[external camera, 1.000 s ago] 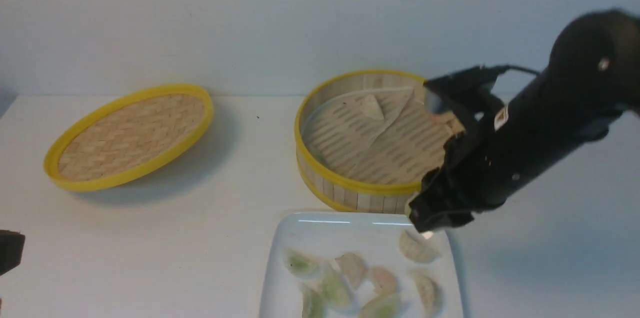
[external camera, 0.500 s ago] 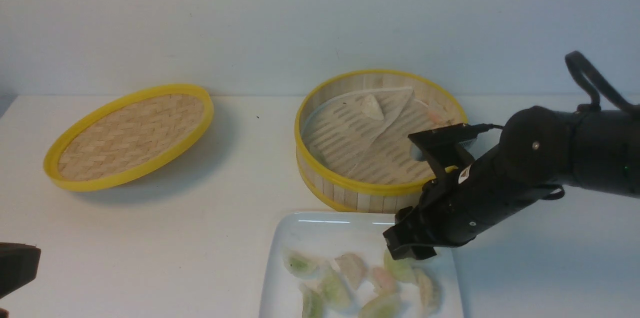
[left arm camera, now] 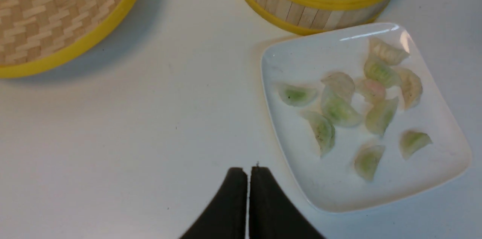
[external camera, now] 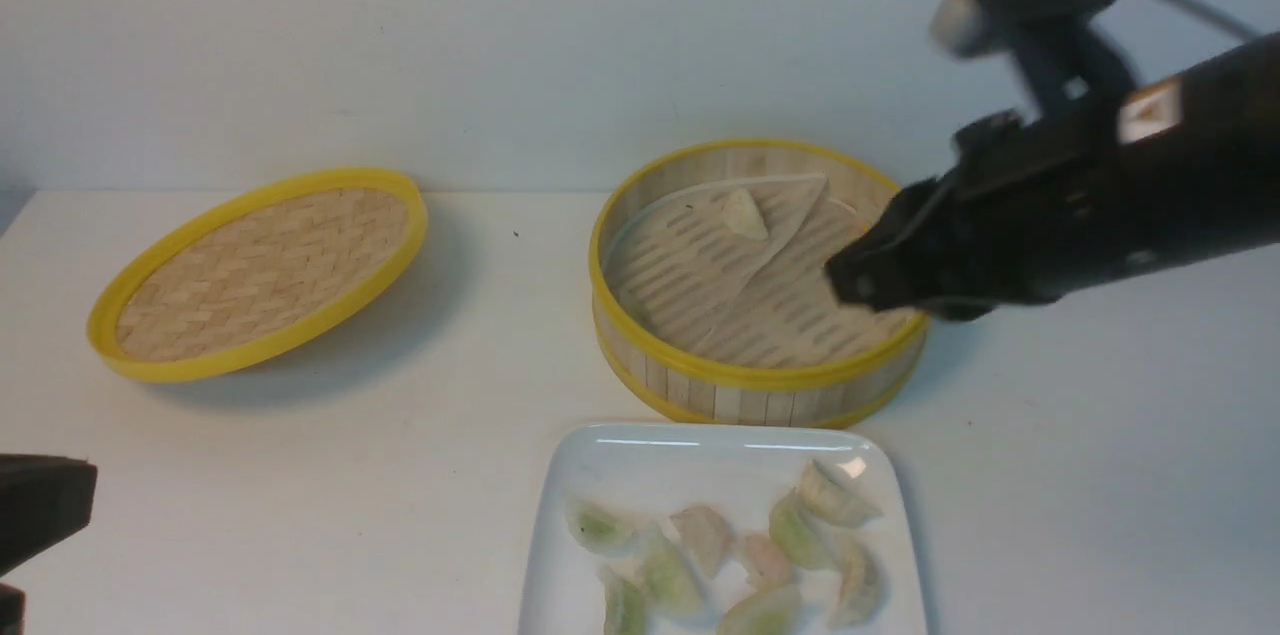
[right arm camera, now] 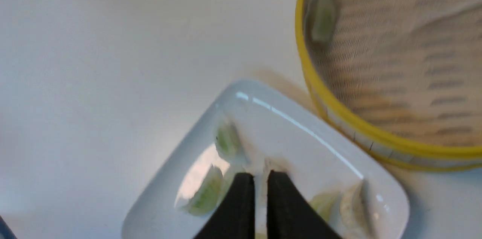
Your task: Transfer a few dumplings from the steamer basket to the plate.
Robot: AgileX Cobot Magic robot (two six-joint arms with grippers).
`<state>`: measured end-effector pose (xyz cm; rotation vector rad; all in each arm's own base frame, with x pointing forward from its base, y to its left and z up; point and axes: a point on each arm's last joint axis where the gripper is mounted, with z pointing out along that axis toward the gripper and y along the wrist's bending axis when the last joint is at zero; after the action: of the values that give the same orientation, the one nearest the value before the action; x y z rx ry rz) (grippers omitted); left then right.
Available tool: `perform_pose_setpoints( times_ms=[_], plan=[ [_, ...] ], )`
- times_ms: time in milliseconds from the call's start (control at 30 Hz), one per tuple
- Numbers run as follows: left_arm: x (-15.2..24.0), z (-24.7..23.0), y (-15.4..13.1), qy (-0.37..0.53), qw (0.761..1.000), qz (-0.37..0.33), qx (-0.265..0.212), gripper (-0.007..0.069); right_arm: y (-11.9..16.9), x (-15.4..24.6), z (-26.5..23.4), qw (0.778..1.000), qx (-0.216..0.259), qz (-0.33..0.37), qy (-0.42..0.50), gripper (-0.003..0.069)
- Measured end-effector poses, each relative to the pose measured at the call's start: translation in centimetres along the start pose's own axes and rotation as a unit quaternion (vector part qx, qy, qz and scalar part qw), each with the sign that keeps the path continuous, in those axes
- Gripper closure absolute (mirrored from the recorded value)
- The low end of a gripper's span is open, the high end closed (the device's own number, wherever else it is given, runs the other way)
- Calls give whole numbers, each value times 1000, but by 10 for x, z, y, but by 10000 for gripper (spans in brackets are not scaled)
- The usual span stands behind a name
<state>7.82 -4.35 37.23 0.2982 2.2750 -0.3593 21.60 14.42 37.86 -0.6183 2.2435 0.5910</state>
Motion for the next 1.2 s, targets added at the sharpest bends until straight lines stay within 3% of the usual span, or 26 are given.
perform_pose_setpoints(
  times_ms=[200,367,533,667,1033,1200],
  plan=[
    [-7,0,-3,-38,999,0,15,631,19,18,-110,984,34,-31,-169,671],
    [-16,-2,-6,-89,995,1,34,631,23,88,-175,950,53,-29,-308,673],
    [-20,-2,-6,-110,993,10,34,631,17,156,-188,917,54,-27,-395,673],
    [-22,-3,-6,-120,992,14,33,631,12,185,-186,899,46,-8,-435,673],
    [-14,-11,-2,-110,993,16,27,631,11,200,-186,887,29,15,-460,673],
    [1,-46,8,-179,983,22,42,631,11,200,-186,887,30,15,-460,673]
  ],
)
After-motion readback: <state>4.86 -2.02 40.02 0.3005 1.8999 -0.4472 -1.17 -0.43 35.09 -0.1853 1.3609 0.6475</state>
